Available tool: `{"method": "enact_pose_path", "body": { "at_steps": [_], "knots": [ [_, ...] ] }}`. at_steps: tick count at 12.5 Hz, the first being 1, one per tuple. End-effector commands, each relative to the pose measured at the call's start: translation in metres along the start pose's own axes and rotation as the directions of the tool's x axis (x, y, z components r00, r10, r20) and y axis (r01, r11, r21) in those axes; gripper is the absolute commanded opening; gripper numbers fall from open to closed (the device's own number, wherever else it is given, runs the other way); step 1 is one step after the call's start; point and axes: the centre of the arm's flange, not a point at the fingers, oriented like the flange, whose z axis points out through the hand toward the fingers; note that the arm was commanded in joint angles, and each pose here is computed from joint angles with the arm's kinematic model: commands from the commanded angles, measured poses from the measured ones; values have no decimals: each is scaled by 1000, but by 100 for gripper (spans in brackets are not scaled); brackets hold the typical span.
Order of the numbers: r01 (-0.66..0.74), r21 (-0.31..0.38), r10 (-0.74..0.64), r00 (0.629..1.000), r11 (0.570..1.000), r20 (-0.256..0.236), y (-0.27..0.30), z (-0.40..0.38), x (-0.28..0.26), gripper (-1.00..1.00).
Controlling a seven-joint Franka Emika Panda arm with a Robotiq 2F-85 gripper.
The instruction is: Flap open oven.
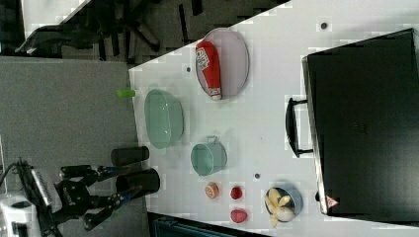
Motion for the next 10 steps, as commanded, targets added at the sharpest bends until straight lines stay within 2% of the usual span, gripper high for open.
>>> {"method": "enact_pose_path", "body": {
  "at_steps": [1,2,3,6,10],
  "knots": [
    [-46,-72,51,997,996,58,-11,44,9,-32],
    [-54,-82,60,996,995,70,-10,51,15,-56],
    [-64,-96,72,994,993,86,-7,60,21,-65],
    [-8,-118,24,990,993,138,2,91,44,-65],
    [185,-103,-164,969,977,184,20,134,83,-65]
  ]
}}
